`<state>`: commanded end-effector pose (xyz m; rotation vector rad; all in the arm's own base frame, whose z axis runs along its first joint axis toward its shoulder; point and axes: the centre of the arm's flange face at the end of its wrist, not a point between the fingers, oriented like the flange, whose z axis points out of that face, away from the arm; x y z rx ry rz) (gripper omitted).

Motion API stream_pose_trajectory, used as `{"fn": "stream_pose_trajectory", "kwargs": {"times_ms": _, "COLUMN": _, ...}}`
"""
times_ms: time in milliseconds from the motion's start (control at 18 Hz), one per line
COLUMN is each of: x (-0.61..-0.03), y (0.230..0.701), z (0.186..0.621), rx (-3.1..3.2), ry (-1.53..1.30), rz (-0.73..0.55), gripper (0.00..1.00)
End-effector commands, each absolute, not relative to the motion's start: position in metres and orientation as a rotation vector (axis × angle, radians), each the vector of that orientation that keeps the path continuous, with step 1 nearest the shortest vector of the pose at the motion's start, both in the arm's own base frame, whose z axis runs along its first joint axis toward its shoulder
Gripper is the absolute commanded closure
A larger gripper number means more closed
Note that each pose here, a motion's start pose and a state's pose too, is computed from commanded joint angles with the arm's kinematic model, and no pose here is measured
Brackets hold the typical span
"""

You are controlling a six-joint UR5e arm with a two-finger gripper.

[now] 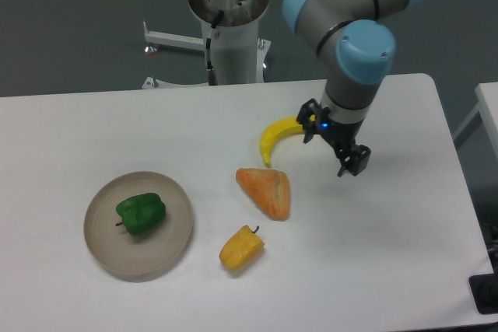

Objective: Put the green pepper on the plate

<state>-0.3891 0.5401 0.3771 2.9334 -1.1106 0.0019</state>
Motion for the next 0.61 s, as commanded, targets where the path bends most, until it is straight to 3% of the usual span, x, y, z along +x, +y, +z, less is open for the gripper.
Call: {"fn": "stream_pose_trajectory", "kwargs": {"times_ms": 611, "x": -0.3901, "y": 0.5435, "z": 0.3655, "rx": 2.906, "ry": -1.114, "rz": 0.005, "gripper": 0.0}}
